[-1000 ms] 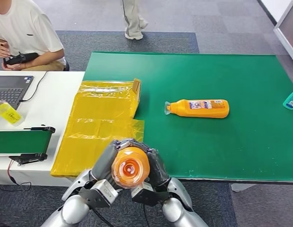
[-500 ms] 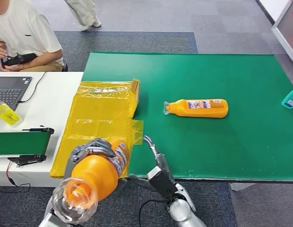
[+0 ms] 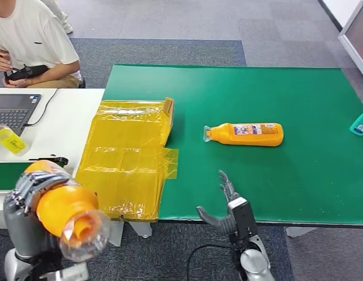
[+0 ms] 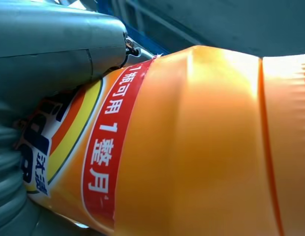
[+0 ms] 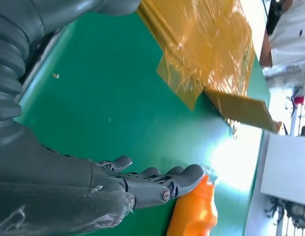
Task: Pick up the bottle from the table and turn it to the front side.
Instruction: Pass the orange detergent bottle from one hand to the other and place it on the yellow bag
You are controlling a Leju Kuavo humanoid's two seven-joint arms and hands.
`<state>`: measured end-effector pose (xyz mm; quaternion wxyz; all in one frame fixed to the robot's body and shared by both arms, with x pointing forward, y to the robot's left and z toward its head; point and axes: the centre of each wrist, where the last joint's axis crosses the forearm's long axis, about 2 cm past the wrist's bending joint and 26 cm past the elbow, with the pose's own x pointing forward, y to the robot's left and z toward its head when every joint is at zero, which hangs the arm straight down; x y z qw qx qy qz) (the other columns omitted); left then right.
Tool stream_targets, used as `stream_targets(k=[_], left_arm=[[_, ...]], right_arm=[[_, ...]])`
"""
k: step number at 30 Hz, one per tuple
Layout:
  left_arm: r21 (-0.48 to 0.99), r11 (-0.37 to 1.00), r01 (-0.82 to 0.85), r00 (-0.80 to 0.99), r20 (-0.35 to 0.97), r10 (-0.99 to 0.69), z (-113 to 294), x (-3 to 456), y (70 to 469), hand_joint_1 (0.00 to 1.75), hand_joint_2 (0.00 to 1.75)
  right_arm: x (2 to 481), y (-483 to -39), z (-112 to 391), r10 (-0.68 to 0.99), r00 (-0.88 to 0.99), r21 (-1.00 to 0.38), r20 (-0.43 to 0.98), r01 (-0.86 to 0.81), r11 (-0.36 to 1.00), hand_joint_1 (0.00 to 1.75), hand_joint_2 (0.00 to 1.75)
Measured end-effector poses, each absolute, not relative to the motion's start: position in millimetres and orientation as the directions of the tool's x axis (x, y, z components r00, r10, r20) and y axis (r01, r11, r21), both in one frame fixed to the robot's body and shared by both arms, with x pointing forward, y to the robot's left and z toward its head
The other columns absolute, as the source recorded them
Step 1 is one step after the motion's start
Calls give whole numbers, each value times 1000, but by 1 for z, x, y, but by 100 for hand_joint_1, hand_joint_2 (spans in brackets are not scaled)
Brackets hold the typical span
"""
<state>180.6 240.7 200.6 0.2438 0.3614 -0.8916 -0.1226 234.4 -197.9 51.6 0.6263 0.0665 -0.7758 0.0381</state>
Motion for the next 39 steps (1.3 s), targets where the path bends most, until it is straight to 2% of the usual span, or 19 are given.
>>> stream_targets(k=[2,6,13,21,30,39], left_arm=[[452,653,-607,-554,348,-756,202,189,255,175,175],[572,650,-501,-503,418,-756,199,209,280,175,175],[776,439,-453,-342,303,-889,191,255,313,175,175],[878,320,-357,-263,235,-936,187,304,336,175,175],[954,205,-217,-186,166,-968,168,352,325,175,175],[978,189,-90,-185,170,-968,137,369,296,175,175]], right_arm=[[235,-202,53,-55,-211,24,976,-147,989,0,175],[237,-207,53,-55,-213,23,975,-150,988,0,175],[246,-208,57,-61,-226,20,972,-179,984,0,175],[259,-205,62,-68,-236,17,969,-212,977,0,175],[273,-194,67,-82,-238,16,968,-265,964,0,175],[279,-180,67,-87,-219,16,972,-309,951,0,175]])
